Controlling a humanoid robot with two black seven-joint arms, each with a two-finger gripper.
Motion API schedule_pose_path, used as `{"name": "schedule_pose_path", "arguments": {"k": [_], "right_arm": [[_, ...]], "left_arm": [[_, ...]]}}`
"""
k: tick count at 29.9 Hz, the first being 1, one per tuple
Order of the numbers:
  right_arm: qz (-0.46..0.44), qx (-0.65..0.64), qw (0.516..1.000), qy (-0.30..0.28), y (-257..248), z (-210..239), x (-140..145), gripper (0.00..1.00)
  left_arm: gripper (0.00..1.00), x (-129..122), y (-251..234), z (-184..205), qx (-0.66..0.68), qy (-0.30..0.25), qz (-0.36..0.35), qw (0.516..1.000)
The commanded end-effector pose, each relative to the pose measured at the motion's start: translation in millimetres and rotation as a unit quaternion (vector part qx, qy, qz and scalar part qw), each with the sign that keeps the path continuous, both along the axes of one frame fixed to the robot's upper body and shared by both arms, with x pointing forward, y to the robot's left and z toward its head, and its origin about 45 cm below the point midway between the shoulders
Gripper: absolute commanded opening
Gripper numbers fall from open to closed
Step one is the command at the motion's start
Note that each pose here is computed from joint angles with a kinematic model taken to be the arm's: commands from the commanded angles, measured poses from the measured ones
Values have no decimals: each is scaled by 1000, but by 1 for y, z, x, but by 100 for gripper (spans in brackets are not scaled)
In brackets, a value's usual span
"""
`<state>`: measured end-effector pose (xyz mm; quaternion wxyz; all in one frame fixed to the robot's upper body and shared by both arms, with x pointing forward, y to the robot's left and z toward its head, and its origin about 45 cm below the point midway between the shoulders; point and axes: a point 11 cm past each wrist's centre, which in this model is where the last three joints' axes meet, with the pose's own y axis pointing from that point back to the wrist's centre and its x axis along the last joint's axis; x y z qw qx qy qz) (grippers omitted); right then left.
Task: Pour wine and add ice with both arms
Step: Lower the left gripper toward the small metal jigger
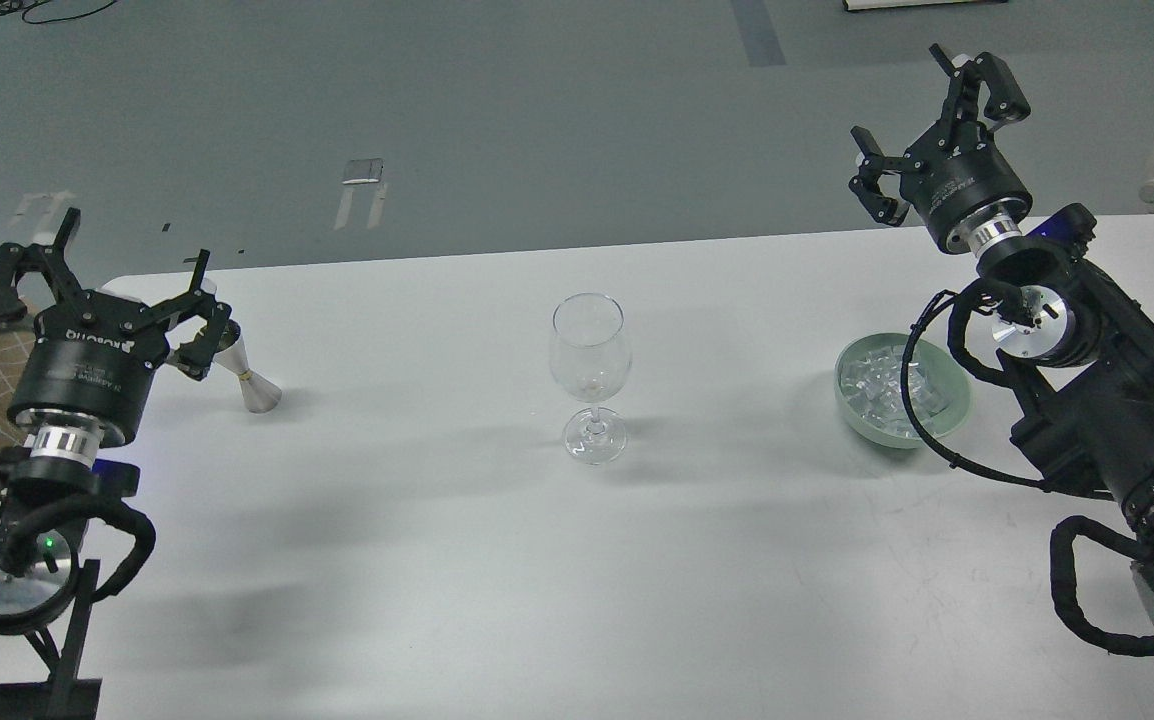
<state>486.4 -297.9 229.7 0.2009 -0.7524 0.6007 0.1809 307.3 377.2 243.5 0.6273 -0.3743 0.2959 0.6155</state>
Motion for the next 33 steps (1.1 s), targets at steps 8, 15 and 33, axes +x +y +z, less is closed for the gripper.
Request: {"name": "schedule_pose_path", "arguments": {"k": [8,15,33], "right_arm": [[-13,-11,1000,12,-16,-10,-6,100],[-24,-23,999,9,-32,-4,-6,100],[-39,-35,999,15,-52,-7,-11,100]], "left_arm": [[97,-34,-9,-56,-105,12,99,989],[83,-35,-10,-69,-114,32,102,988],[98,-42,-15,-101,-117,51,97,987]]}}
